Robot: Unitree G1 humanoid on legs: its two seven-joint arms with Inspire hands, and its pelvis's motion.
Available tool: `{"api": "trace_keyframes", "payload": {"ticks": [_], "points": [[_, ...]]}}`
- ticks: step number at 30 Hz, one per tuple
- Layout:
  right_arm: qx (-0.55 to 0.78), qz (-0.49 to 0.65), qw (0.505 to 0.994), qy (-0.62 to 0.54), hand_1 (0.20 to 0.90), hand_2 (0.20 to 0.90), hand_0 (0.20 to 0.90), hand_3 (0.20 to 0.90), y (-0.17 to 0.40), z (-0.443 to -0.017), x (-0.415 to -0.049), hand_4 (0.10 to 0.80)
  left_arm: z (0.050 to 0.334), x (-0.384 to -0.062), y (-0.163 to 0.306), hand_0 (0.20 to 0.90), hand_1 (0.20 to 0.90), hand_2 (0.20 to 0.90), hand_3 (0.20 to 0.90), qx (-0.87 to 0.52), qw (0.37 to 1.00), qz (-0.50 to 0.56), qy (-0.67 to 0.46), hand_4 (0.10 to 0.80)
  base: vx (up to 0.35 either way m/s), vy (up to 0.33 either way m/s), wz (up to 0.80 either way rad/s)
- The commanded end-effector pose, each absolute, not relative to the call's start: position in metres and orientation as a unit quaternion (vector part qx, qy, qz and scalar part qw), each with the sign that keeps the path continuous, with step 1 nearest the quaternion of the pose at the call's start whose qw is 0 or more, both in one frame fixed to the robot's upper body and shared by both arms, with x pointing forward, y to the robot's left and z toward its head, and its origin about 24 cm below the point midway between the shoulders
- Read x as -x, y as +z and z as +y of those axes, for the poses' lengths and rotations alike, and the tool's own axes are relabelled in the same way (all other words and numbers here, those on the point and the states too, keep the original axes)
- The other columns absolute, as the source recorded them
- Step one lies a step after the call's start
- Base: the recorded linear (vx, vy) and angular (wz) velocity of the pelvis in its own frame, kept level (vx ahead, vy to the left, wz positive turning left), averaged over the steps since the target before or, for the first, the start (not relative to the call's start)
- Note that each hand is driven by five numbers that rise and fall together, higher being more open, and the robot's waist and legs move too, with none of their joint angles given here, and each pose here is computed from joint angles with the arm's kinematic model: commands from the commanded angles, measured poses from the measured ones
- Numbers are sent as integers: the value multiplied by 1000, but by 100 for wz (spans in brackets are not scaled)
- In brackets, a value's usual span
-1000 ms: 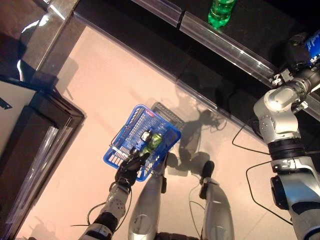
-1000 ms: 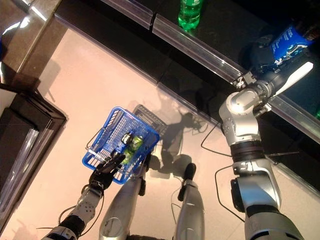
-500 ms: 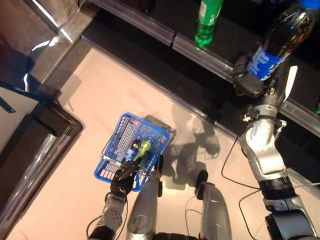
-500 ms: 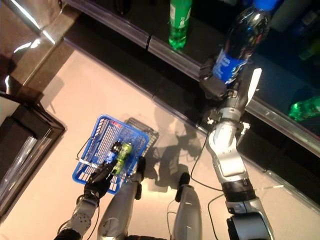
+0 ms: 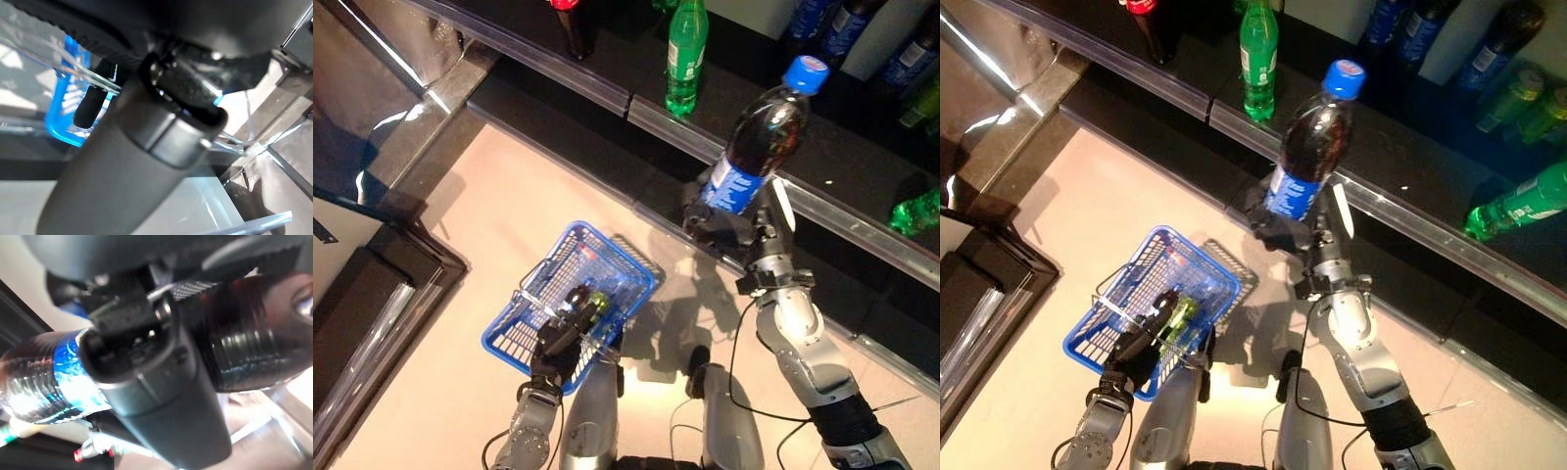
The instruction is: Pick up the drink and place into the basket.
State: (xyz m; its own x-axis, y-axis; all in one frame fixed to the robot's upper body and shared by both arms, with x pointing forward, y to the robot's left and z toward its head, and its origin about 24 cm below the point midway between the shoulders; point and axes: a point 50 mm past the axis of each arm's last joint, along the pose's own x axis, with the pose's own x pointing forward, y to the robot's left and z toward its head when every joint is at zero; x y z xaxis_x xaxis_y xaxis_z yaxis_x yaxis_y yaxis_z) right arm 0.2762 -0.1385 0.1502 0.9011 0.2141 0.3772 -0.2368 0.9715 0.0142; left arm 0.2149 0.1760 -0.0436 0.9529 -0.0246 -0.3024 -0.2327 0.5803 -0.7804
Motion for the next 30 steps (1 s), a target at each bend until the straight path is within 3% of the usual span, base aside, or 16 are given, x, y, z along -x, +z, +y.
{"api": "trace_keyframes", "payload": {"ticks": [1, 13, 14, 20, 30], "points": [[-99, -431, 866, 232, 300, 300, 300, 200, 245, -110, -236, 100, 172, -234, 46, 300, 300, 300, 200, 408, 905, -54, -112, 100, 29, -23, 8], [-123, -386, 876, 262, 300, 300, 300, 200, 234, -87, -240, 100, 158, -230, 67, 300, 300, 300, 200, 402, 895, -78, -179, 100, 14, -2, 14], [-148, -327, 897, 258, 300, 300, 300, 200, 218, -69, -249, 100, 142, -225, 97, 300, 300, 300, 200, 390, 868, -124, -280, 100, 0, 0, 0], [-177, -269, 915, 245, 300, 300, 300, 200, 201, -56, -260, 100, 131, -223, 116, 300, 300, 300, 200, 376, 845, -155, -347, 100, 2, -22, 32], [-118, -180, 960, 179, 300, 300, 300, 200, 158, -48, -284, 100, 120, -217, 138, 300, 300, 300, 200, 362, 798, -182, -447, 100, -2, -24, 22]]}}
